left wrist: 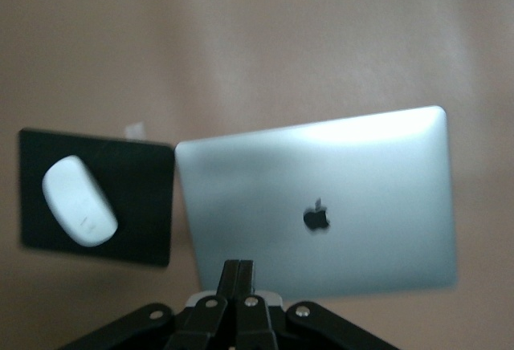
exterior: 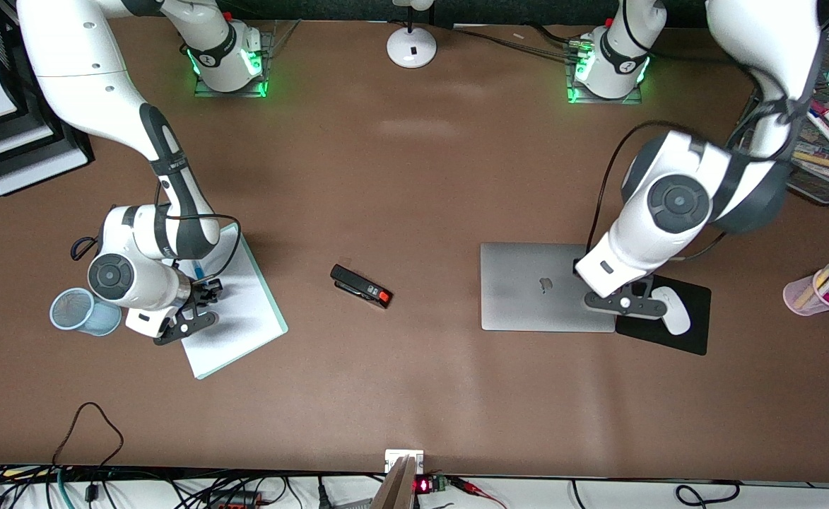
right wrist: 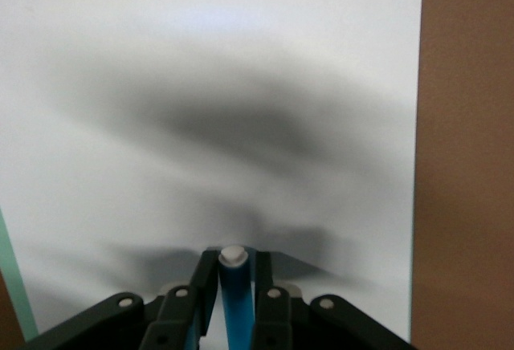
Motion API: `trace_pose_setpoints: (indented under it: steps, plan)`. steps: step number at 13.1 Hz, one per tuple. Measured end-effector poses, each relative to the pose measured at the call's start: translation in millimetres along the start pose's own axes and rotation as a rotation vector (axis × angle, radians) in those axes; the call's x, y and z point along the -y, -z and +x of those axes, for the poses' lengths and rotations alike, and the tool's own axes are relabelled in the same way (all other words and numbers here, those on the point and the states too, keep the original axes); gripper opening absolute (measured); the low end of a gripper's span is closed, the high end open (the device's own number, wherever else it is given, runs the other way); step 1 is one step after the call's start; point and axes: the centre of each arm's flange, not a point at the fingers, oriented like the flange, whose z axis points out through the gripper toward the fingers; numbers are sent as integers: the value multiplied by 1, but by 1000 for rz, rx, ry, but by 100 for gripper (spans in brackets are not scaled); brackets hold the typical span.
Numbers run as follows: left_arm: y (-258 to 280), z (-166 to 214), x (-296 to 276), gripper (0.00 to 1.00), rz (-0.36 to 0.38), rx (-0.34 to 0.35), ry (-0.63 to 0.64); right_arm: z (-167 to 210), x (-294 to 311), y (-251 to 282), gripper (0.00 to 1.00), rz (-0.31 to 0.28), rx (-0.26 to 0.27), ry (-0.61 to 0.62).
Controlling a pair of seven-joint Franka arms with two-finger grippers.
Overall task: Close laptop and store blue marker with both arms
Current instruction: 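Push the laptop lid down shut with the left gripper, then lift the marker with the right gripper while the left gripper withdraws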
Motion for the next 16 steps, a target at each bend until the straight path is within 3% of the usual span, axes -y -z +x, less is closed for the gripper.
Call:
trace_pose_setpoints:
  steps: [4, 5, 10, 13, 14, 16]
  plan:
    - [50, -4, 25, 6, -33, 78, 4, 0, 0, 0, 20, 0, 0, 0]
    - [58, -5, 32, 12, -31, 95, 10, 0, 0, 0, 19, 0, 0, 0]
    - [93, -8, 65, 62, -36, 93, 49, 3, -1, 4, 18, -4, -10, 0]
    - [110, -20, 69, 93, -24, 111, 55, 13, -2, 30, 18, -17, -58, 3]
    - [115, -24, 69, 100, -19, 117, 55, 16, 1, 46, 18, -19, -82, 9]
    - [128, -30, 71, 100, -15, 103, 61, 19, 10, 88, 18, -22, -125, 26]
